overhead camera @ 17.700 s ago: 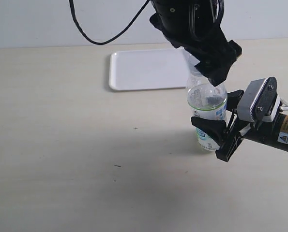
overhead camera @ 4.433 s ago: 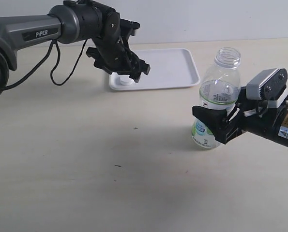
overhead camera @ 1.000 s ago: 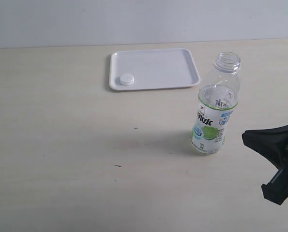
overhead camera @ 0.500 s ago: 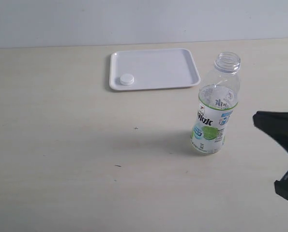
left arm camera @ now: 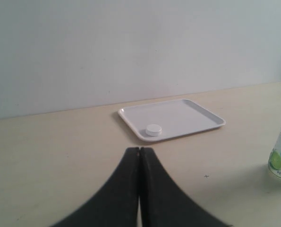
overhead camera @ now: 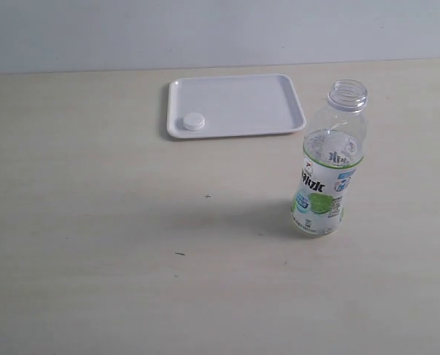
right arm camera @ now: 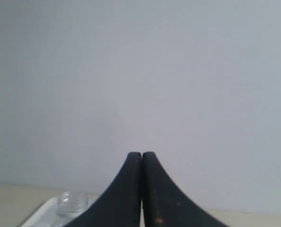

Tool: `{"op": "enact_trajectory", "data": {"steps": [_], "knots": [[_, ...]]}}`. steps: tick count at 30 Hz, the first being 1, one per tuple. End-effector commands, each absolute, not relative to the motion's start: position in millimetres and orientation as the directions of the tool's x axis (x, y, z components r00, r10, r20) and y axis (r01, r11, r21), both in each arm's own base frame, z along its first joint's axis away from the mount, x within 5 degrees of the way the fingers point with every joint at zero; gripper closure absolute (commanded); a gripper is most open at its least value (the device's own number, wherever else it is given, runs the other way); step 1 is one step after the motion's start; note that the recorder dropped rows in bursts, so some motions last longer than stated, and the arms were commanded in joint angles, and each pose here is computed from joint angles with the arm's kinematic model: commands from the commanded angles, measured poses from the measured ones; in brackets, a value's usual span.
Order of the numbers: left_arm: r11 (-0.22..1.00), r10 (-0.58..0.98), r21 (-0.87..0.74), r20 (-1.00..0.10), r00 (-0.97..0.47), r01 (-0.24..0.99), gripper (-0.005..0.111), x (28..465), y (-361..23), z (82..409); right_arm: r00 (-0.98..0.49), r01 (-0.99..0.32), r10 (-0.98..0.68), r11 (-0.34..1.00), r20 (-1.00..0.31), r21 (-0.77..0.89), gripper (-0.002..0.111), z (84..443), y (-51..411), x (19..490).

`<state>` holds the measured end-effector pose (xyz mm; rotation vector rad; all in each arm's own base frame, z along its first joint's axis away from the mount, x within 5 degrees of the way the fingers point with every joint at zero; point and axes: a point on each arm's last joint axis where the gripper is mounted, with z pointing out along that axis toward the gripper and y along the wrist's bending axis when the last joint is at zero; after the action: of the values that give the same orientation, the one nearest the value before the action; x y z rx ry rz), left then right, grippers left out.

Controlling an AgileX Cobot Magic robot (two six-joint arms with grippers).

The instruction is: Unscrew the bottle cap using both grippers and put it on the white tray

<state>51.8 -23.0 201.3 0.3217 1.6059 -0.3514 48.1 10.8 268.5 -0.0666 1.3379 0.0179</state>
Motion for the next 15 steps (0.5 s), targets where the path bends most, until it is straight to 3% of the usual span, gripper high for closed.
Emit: {"op": "enact_trajectory", "data": {"steps": [1, 6, 8, 11, 15], "knots": [[0.912, -0.011, -0.038, -0.998, -0.068, 0.409, 0.107, 51.6, -22.7, 200.0, 0.248, 0.034, 0.052, 0.997, -0.967, 0.062, 0.108, 268.3, 1.5, 45.0], [0.912, -0.01, -0.038, -0.997, -0.07, 0.408, 0.107, 51.5, -22.7, 199.8, 0.243, 0.123, 0.09, 0.985, -0.966, 0.123, 0.108, 266.7, -7.6, 44.5], [0.912, -0.01, -0.038, -0.997, -0.07, 0.408, 0.107, 51.5, -22.7, 199.8, 0.16, 0.18, 0.112, 0.974, -0.981, 0.14, 0.108, 258.7, -12.0, 44.8], [0.912, -0.01, -0.038, -0.997, -0.07, 0.408, 0.107, 51.5, -22.7, 199.8, 0.01, 0.13, 0.032, 0.991, -0.999, 0.033, 0.108, 244.5, -5.7, 46.1], [0.912, -0.008, -0.036, -0.998, -0.069, 0.409, 0.107, 51.6, -22.7, 199.8, -0.054, 0.117, 0.018, 0.993, -0.998, 0.011, 0.108, 225.1, -5.0, 50.4]]}}
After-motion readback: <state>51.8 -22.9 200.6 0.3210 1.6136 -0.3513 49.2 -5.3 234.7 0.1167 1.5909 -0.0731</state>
